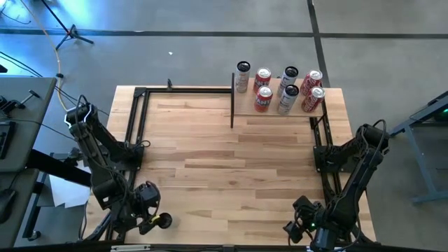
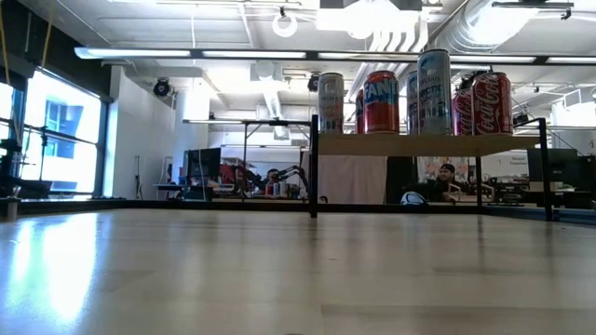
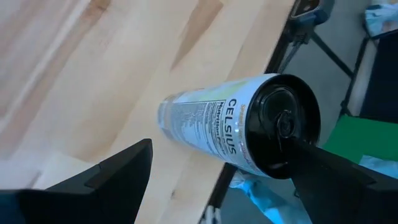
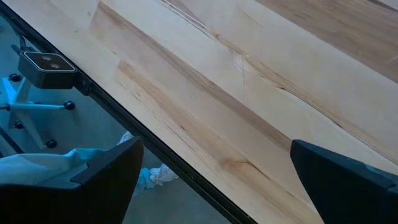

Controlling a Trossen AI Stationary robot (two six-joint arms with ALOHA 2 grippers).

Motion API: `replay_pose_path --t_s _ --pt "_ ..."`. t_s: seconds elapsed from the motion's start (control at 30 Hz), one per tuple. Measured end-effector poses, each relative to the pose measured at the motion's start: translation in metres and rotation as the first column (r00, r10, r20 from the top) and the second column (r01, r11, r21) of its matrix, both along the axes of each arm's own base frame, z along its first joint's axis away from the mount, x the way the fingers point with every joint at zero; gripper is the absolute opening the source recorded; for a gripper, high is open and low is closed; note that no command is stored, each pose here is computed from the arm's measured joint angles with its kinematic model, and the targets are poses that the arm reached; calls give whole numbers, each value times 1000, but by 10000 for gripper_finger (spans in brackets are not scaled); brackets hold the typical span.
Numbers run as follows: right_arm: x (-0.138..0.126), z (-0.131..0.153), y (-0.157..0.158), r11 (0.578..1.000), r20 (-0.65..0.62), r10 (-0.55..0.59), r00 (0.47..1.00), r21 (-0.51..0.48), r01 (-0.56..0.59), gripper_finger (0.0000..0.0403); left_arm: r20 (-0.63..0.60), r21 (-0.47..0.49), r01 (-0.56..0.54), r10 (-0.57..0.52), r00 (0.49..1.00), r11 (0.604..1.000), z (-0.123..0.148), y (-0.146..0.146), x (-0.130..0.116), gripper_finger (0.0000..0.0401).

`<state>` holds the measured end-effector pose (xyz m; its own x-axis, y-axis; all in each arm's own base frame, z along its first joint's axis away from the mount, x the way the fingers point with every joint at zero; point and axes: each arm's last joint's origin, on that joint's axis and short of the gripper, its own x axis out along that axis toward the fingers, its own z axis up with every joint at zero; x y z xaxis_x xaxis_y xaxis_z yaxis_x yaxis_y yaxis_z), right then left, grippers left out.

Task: Place canned beverage on shelf
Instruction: Put the white yellow soda can on the shelf aligned with the other white yellow soda can

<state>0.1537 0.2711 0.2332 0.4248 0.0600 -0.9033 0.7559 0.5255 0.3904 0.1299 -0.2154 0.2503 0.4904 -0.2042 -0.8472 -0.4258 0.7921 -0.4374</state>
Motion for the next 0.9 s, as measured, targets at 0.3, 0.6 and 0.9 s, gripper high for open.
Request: replay_pose_path --t_s 0.3,0.6,0.9 --pt "0 0 0 1000 0 0 1000 0 0 394 17 37 12 -12 1000 999 2 3 -3 337" --pt "0 0 0 1000 0 0 1000 0 0 394 164 -37 27 -21 986 999 25 9 -16 337" --pt "0 0 0 1000 1 0 1000 2 0 394 130 -161 10 11 991 987 32 8 -18 337"
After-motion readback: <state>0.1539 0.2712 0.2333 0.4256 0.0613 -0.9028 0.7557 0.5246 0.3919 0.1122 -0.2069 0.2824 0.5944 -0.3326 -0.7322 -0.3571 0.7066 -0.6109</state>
